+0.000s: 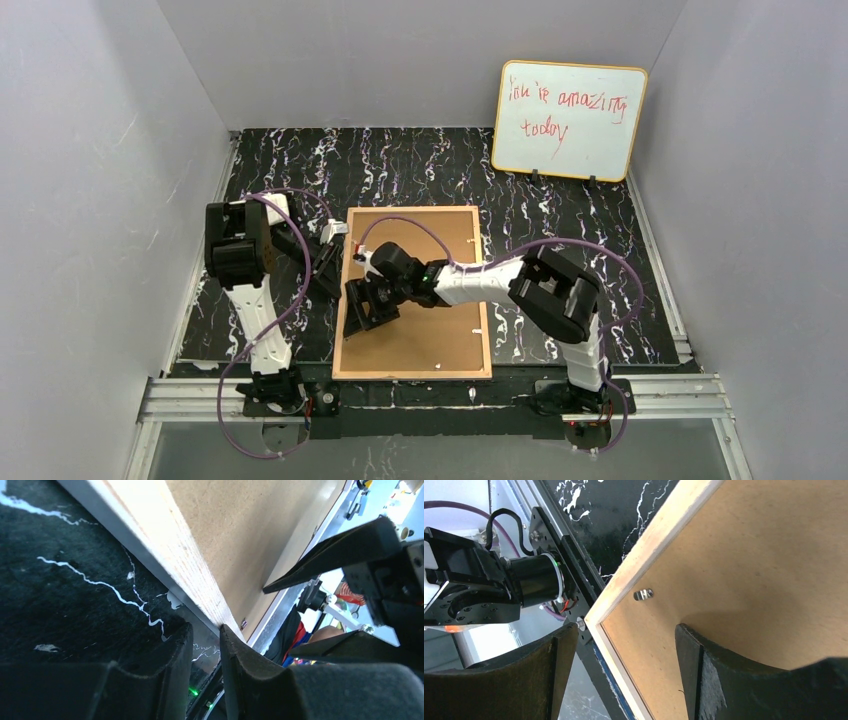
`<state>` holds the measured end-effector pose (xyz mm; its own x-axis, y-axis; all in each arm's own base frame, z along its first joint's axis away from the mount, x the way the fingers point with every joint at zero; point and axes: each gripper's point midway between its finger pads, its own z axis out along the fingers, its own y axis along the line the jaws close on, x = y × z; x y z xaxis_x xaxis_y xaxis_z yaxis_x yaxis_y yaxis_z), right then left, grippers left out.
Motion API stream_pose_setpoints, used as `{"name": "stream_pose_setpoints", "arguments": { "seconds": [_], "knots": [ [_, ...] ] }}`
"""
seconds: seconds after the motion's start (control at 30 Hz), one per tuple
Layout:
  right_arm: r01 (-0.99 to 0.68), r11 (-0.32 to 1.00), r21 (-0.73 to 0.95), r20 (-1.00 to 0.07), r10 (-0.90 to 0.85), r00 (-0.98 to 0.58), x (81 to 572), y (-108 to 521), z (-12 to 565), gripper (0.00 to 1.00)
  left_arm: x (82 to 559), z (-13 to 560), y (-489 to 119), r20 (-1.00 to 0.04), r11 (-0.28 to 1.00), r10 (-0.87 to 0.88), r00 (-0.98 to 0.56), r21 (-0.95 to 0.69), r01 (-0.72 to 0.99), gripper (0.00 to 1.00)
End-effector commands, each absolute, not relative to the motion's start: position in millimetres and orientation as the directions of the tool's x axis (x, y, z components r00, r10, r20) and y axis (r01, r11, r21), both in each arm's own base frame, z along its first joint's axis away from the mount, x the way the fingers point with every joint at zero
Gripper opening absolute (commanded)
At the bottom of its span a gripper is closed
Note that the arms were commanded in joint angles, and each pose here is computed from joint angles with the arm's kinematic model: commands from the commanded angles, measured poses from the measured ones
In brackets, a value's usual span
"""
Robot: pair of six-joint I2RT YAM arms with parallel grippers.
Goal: Put the photo into the frame
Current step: Install the photo frame at the center of the board.
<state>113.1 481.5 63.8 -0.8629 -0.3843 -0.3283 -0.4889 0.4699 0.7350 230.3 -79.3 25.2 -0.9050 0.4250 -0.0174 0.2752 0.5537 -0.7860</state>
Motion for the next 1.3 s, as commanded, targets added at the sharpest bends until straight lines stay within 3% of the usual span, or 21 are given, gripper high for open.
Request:
{"name": "stream_pose_setpoints", "arguments": {
  "seconds": [0.0,0.83,1.27],
  "knots": [
    [-0.502,0.453,0.737,-0.367,-0.354,-0.86,114.9,500.9,68.0,0.79,241.6,14.0,-71.3,-0.051,0.62,0.419,-0.906,-0.714,0.327,0.25],
    [-0.485,0.47,0.737,-0.303,-0.412,-0.859,91.3,520.7,48.7,0.77,240.9,11.0,-74.4,-0.069,0.65,0.432,-0.899,-0.668,0.363,0.25],
    [-0.488,0.483,0.727,-0.319,-0.392,-0.863,96.9,521.8,47.8,0.78,237.5,11.3,-78.1,-0.074,0.644,0.441,-0.894,-0.668,0.373,0.25]
  ]
}}
